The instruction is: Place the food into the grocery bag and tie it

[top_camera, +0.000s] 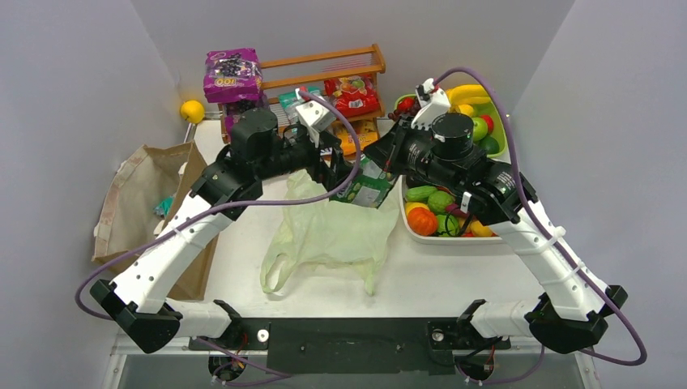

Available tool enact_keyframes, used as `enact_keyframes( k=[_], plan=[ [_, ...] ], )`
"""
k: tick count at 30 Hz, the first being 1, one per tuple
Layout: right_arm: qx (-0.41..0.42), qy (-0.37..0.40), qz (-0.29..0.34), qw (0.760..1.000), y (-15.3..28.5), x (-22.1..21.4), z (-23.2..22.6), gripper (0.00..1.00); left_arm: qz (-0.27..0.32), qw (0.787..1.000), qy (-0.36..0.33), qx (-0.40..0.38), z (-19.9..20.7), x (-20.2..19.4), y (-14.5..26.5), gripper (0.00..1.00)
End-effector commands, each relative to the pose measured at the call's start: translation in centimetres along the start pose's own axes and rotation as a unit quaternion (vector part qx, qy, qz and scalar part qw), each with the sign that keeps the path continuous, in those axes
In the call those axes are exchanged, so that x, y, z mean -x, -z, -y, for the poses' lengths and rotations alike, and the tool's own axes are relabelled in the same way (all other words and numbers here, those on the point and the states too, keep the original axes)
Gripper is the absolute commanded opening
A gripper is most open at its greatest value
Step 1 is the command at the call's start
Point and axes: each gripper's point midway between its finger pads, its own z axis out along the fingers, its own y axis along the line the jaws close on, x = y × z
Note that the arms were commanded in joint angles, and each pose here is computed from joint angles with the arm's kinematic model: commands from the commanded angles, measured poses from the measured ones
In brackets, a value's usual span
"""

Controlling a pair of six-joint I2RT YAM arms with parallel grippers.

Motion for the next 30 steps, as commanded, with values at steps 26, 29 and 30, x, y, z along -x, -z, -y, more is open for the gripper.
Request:
enact_keyframes(
  k=[26,29,30],
  plan=[
    [0.082,-0.013,0.038,0.996,3.1,1.9,-6.0,0.0,0.005,1.0,0.009,0.003,-0.4,-3.2,-2.0,0.32],
    [0.079,-0.013,0.032,0.996,2.8,1.5,-5.9,0.0,0.03,0.999,0.005,-0.015,0.5,-2.3,-1.4,0.22],
    [0.078,-0.013,0.03,0.996,2.6,1.3,-5.8,0.0,0.03,0.999,0.007,-0.021,0.7,-2.4,-1.3,0.22]
  ],
)
